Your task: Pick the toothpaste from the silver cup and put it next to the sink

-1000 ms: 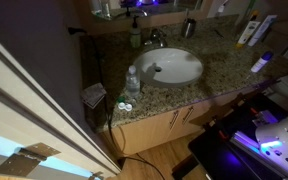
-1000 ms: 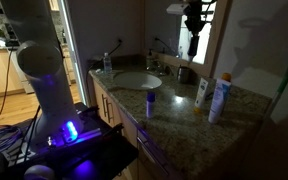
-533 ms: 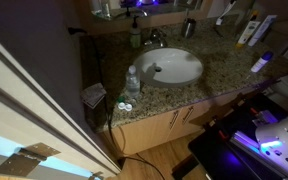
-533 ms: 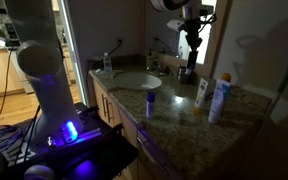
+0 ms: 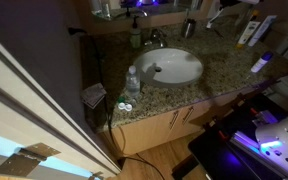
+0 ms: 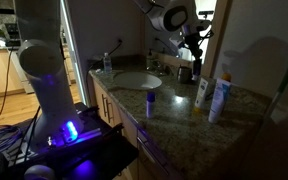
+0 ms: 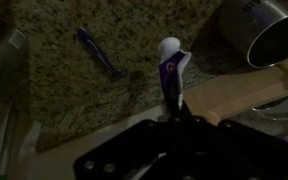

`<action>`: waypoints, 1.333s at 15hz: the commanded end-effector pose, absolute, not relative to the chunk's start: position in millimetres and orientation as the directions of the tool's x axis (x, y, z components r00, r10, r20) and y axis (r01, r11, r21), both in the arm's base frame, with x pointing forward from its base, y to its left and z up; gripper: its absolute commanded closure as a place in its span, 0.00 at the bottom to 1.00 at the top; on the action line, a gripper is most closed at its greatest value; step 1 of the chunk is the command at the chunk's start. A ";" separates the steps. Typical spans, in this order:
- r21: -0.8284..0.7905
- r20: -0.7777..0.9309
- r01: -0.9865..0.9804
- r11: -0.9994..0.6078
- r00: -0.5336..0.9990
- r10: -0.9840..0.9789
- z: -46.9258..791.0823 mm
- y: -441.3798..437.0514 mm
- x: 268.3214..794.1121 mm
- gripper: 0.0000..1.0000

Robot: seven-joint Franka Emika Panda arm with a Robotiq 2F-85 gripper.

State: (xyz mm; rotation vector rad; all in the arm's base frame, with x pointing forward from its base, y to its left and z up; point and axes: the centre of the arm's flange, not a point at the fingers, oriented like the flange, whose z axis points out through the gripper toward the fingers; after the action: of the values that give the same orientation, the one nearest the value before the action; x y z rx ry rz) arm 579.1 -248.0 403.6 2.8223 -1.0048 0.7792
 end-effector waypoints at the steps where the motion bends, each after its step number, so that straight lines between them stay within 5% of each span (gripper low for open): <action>1: -0.126 0.471 -0.614 -0.779 0.654 -0.592 395.9 -245.4 582.1 0.99; 18: -0.119 0.553 -0.652 -0.749 0.583 -0.595 317.5 -242.8 596.9 1.00; 19: -0.117 0.553 -0.652 -0.750 0.584 -0.594 318.1 -242.8 596.5 0.93; 20: -0.114 0.548 -0.653 -0.749 0.587 -0.596 319.1 -242.6 596.4 0.72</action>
State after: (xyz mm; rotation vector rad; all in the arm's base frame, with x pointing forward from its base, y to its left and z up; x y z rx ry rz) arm 598.4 -245.2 322.9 2.7258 -1.0653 0.8728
